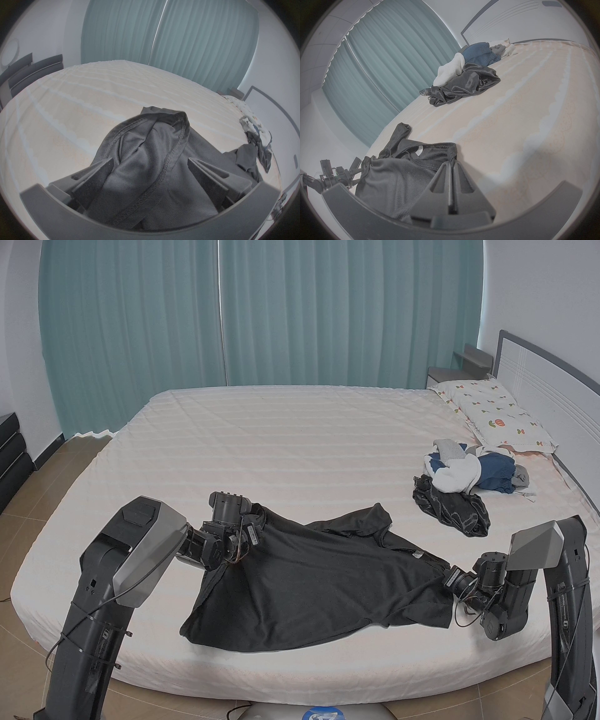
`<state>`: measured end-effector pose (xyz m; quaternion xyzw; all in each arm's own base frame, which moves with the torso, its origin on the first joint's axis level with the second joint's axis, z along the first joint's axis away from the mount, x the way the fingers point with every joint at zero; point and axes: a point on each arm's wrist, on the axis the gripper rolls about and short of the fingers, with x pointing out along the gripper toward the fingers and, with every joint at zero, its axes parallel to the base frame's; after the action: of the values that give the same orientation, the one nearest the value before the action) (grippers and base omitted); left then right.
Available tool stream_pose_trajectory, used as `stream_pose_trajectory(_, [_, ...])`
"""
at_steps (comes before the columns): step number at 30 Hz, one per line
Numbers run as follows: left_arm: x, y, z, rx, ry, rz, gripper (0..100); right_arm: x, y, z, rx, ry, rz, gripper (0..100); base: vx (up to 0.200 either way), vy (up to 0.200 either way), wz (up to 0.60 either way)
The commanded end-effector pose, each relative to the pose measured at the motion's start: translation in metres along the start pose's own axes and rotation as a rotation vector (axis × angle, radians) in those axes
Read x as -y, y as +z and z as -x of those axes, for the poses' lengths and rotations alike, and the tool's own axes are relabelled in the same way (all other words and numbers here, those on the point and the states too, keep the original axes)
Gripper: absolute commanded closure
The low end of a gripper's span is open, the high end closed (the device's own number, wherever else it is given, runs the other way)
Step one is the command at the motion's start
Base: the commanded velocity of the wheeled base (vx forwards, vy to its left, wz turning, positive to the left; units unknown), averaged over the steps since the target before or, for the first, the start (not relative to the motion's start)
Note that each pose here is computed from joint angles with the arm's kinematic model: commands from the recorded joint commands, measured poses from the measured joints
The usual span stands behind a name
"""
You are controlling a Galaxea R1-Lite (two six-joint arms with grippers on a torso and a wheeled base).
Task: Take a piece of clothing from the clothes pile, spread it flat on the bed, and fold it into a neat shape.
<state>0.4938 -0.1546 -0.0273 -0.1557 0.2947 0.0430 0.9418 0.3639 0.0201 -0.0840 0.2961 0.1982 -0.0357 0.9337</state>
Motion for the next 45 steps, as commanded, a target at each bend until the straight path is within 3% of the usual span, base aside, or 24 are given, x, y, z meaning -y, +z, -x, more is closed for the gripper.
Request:
stream_pose_trajectory(1, [-0.003,-0.011,-0.009,-0.016,0.012,-0.042,0,0.0,0.0,0.0,-0.001,-0.001,0.0,100,0.0,0.0,0.0])
stream_pose_trajectory(5, [-0.012,-0.014,-0.015,-0.015,0.051,-0.118,0,0.0,0.0,0.0,-0.001,-0.001,0.001,100,0.0,0.0,0.0])
stream_pose_trajectory(13, [-0.031,-0.002,-0.02,0.011,0.095,-0.099,0,0.001,0.0,0.0,0.0,-0.003,0.0,100,0.0,0.0,0.0])
stream_pose_trajectory(14, [-0.043,0.01,-0.022,0.036,0.119,-0.067,0,0.001,0.0,0.0,0.0,-0.003,0.0,100,0.0,0.0,0.0])
stream_pose_trajectory(22, [-0.077,0.04,-0.021,0.087,0.183,0.034,0,0.001,0.0,0.0,0.002,-0.002,0.0,100,0.0,0.0,0.0])
stream_pose_trajectory(45, [-0.167,0.085,-0.015,0.146,0.322,0.171,0,0.001,0.0,0.0,0.002,-0.003,0.0,100,0.0,0.0,0.0])
